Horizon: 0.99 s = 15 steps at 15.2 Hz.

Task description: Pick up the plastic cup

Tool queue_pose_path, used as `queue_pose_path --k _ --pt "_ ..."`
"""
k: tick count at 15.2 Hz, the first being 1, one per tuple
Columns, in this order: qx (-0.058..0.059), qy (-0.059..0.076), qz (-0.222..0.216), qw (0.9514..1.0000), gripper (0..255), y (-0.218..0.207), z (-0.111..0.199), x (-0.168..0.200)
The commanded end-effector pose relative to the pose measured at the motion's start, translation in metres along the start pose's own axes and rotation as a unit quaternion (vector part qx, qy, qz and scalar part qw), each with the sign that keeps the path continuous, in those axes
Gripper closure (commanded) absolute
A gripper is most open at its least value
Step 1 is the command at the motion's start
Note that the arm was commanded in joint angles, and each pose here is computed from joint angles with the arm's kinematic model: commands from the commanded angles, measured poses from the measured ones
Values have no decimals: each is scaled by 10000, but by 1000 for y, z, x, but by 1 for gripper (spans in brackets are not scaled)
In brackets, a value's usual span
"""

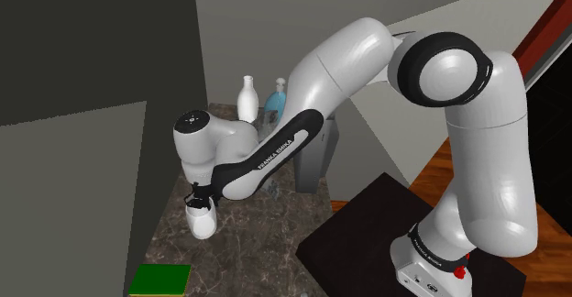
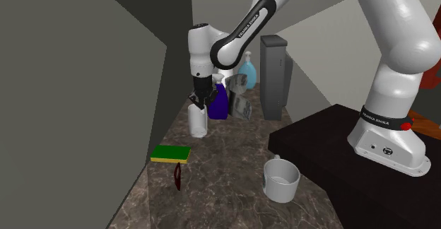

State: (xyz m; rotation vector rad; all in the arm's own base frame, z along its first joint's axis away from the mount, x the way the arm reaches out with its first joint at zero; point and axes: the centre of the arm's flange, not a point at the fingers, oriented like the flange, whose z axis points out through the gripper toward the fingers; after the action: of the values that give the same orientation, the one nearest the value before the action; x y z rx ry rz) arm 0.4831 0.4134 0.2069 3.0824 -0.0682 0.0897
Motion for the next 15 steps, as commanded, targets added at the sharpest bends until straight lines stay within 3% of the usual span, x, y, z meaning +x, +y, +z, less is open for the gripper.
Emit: queue_pose_path --k 1,15 --pt "-1 -1 1 10000 255 0 0 0" --pt "-2 -1 1 10000 255 3 -63 4"
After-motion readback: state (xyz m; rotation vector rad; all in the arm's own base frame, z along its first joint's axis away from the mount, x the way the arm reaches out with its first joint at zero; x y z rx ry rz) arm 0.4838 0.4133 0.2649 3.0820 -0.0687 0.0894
